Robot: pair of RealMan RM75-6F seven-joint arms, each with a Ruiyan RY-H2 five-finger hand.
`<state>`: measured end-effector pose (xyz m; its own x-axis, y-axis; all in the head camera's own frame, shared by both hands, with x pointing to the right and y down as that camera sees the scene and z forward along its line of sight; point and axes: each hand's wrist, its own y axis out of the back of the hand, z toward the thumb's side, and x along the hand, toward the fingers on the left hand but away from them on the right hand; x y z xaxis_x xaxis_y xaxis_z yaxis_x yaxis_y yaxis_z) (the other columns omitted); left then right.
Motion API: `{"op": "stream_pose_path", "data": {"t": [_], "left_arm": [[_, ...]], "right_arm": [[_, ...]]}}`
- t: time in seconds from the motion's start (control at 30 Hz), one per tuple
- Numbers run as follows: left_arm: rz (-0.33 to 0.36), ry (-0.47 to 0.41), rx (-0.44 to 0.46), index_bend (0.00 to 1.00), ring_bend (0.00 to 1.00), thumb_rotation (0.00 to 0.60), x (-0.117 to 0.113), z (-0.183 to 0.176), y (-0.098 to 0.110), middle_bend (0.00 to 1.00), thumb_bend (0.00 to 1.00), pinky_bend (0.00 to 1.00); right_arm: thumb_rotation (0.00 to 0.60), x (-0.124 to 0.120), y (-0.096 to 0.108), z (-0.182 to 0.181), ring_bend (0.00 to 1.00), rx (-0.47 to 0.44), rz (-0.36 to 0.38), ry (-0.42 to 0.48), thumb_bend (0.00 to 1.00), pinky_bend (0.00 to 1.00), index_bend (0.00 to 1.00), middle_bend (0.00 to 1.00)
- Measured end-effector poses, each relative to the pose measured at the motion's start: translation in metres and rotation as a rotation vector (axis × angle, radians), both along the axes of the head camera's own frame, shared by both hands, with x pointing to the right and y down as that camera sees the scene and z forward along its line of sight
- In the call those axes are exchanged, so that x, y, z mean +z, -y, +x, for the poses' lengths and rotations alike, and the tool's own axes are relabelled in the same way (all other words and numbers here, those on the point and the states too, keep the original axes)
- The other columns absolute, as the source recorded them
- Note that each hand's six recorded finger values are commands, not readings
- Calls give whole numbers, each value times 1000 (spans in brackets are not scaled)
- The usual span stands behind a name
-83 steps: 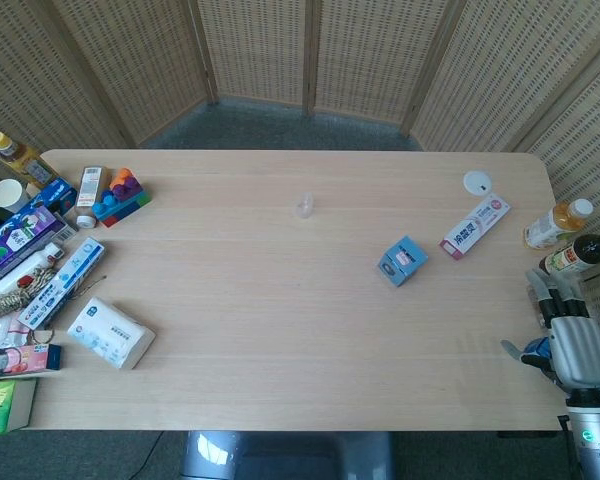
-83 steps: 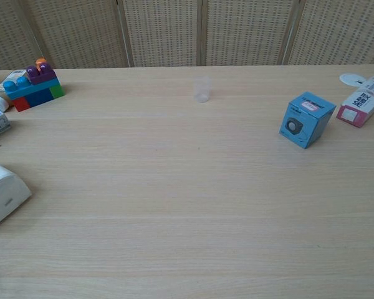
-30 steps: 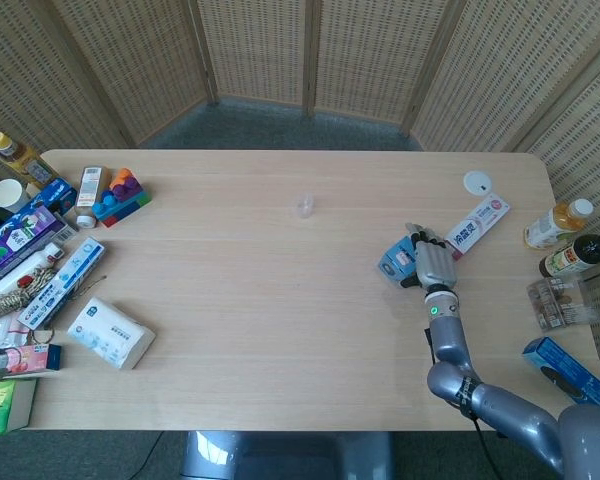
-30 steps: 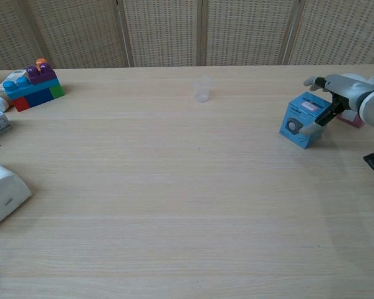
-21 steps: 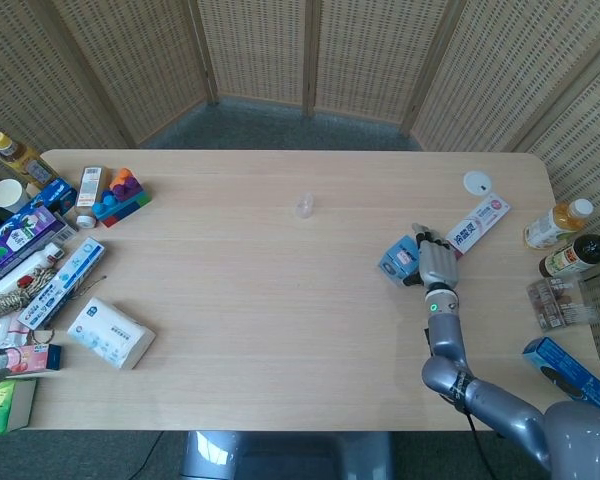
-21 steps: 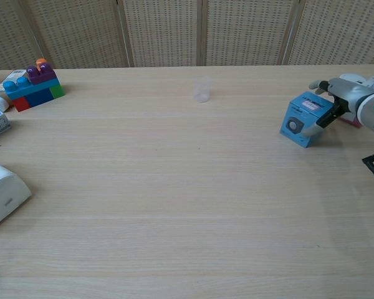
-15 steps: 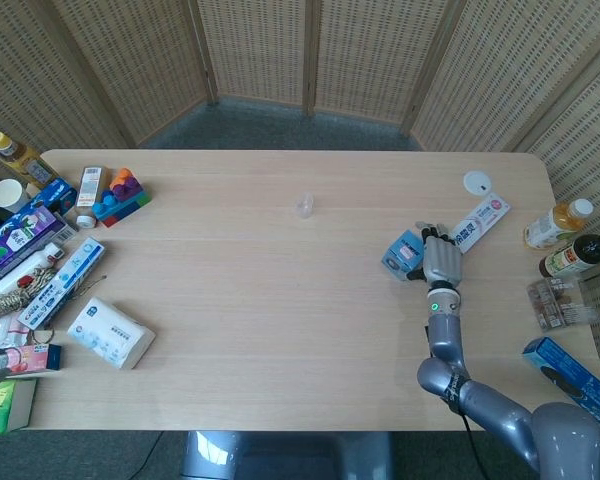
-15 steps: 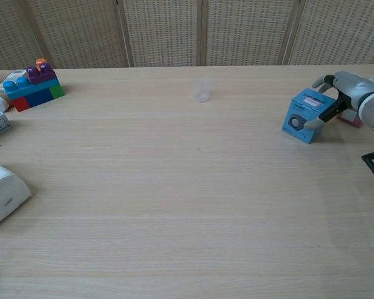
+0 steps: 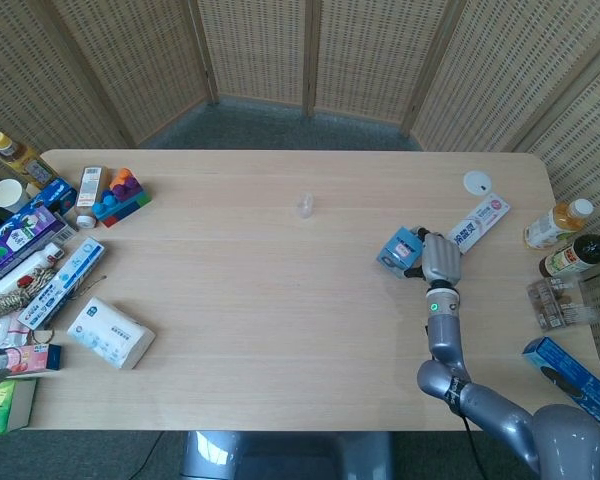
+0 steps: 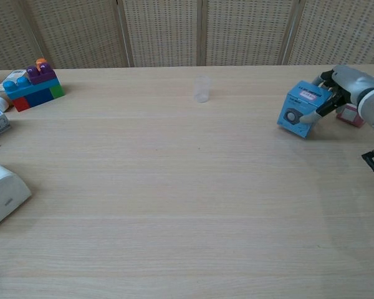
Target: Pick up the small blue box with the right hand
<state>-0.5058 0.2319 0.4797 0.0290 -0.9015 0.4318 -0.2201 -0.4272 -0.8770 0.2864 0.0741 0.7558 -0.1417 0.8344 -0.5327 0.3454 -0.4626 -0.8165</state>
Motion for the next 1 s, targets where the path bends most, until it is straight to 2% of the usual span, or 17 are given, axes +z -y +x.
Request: {"op": "stream_pose_path", "data": {"t": [0.33,0.57,0.83,1.0], "left_arm": [[6,-19,14,120,0,600,-3,3,-1,0,114,0],[18,-41,28,120,0,600,-9,7,-3,0,112,0],[27,-49,36,121,0,600,-15,7,-6,0,112,0],[22,-47,42,121,0,600,-13,9,-6,0,110,0]], "right_arm": [[600,-60,14,-24,298,-48,129,130,29,475,410,462],[600,-127,27,-48,297,-87,222,231,23,475,397,454],[600,-196,39,-59,294,-108,310,267,20,475,393,450],[600,-215,45,-61,294,-105,338,262,19,474,395,450]]}}
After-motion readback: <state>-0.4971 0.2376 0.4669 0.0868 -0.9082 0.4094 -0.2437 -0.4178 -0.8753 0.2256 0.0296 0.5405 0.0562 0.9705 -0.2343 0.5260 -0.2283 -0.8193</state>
